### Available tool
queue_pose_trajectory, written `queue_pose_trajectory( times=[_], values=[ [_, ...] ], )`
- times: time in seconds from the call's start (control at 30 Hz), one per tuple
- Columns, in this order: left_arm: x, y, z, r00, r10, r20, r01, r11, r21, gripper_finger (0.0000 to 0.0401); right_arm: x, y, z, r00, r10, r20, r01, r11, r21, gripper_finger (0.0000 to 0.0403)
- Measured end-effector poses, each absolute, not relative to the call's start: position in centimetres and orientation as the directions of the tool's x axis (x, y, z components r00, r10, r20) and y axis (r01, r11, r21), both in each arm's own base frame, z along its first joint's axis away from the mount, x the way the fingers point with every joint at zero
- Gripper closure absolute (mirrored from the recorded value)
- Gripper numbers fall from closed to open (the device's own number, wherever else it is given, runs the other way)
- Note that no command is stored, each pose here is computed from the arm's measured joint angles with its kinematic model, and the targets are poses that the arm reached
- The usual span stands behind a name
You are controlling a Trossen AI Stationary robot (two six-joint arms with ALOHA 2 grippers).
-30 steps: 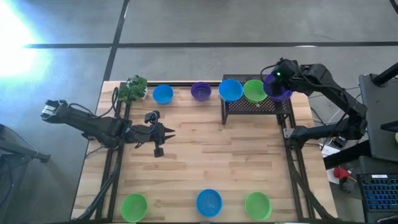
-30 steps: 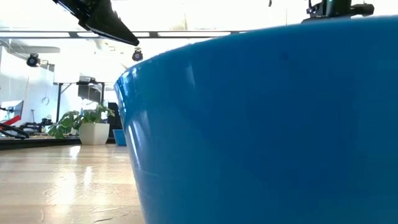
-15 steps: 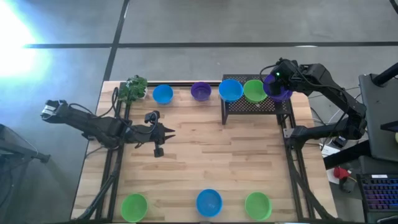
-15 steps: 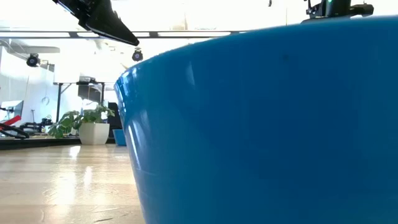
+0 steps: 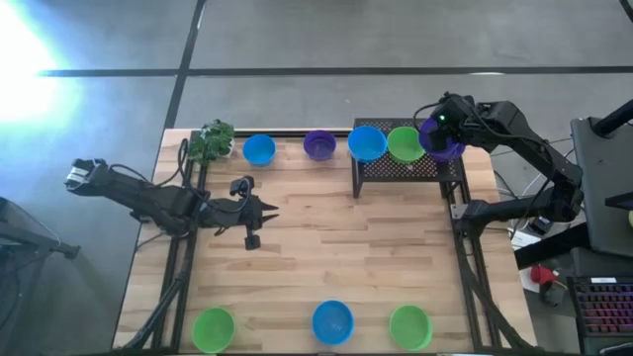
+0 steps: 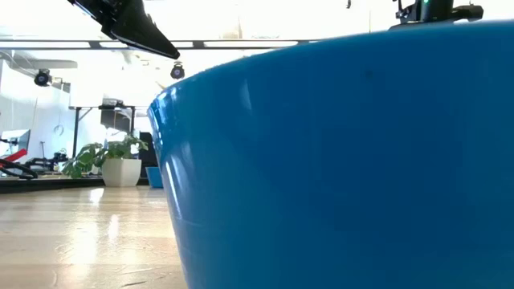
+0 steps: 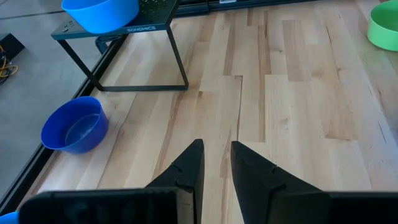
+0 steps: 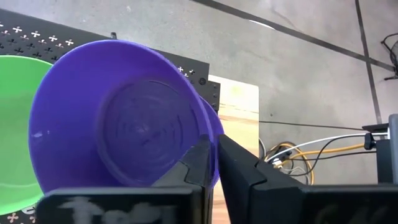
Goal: Pick & Place Mini bowls
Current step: Stack the bottom purple bowl on the purple bowl on the shelf, then stack the left green bowl on the green bowl on the shelf
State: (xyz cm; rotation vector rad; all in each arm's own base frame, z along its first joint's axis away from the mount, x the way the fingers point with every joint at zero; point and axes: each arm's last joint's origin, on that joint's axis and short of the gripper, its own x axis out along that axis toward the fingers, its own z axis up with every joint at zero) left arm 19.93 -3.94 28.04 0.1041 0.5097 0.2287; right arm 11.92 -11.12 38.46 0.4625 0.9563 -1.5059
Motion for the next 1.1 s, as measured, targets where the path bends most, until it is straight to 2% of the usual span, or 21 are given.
queue_pose_trajectory(
  times=[0.23, 0.47, 0.87, 1.1],
  values=[
    [19.93, -3.94, 28.04, 0.848, 0.242, -0.471, -0.191, 0.969, 0.155, 0.0327, 11.89, -11.11, 38.47, -0.190, -0.621, -0.760, 0.958, 0.053, -0.283, 0.0329],
    [19.93, -3.94, 28.04, 0.848, 0.242, -0.471, -0.191, 0.969, 0.155, 0.0327, 11.89, -11.11, 38.47, -0.190, -0.621, -0.760, 0.958, 0.053, -0.282, 0.0314],
    [19.93, -3.94, 28.03, 0.848, 0.242, -0.471, -0.191, 0.969, 0.155, 0.0327, 11.90, -11.10, 38.47, -0.188, -0.621, -0.761, 0.952, 0.077, -0.297, 0.0314],
    [19.93, -3.94, 28.03, 0.848, 0.242, -0.471, -0.191, 0.969, 0.155, 0.0327, 11.93, -11.07, 38.46, -0.179, -0.615, -0.768, 0.944, 0.113, -0.311, 0.0344]
  ],
)
